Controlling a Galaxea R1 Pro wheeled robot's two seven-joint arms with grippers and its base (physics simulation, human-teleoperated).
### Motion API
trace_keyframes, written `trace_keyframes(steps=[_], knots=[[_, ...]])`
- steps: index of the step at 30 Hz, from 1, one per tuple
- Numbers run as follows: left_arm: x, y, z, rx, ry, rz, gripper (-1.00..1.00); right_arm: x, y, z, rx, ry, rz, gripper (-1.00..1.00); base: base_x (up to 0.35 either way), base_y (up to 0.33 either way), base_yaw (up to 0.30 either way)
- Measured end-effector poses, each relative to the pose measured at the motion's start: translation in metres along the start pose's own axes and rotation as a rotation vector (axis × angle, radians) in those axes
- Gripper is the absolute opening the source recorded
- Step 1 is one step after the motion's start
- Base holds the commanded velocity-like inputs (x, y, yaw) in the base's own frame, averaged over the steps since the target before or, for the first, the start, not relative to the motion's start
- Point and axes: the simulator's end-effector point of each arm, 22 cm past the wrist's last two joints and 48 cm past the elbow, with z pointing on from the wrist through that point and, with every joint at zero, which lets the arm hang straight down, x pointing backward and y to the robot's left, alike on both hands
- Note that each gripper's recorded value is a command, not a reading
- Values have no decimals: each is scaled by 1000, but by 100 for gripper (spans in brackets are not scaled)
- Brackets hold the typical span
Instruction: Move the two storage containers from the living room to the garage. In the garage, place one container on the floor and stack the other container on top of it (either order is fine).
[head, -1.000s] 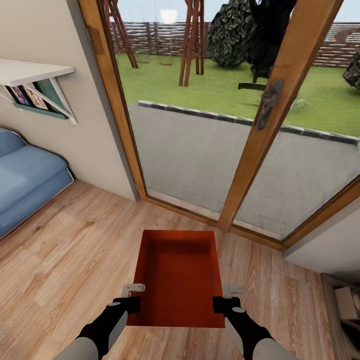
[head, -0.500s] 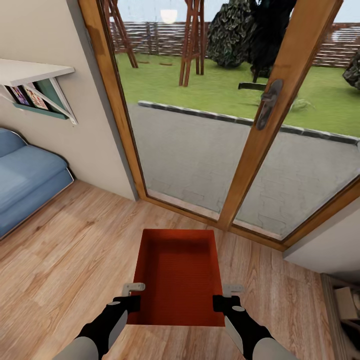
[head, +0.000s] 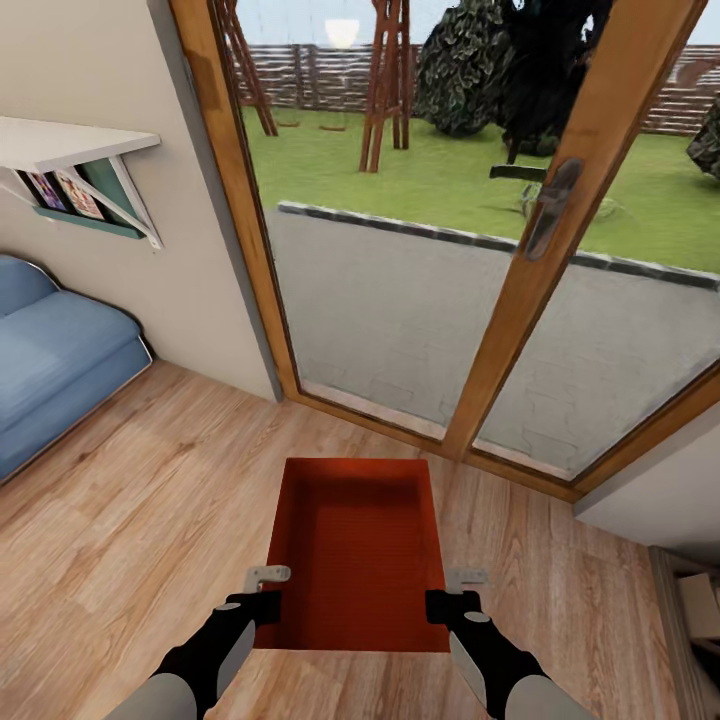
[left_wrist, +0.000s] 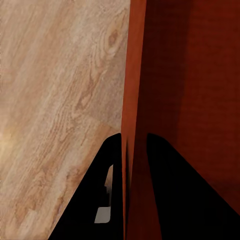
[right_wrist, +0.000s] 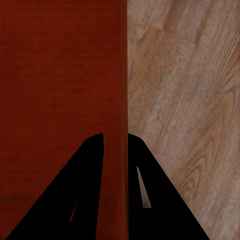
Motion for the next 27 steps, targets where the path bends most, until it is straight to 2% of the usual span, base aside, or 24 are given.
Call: trace_keyframes(steps=[19,27], knots=[[0,2,0,0,-1,5,-100,3,2,0,1,0,5,-100,0,2,1],[0,2,0,0,0,1,-100,1,1,0,1,1,1,-100,0,0,230]])
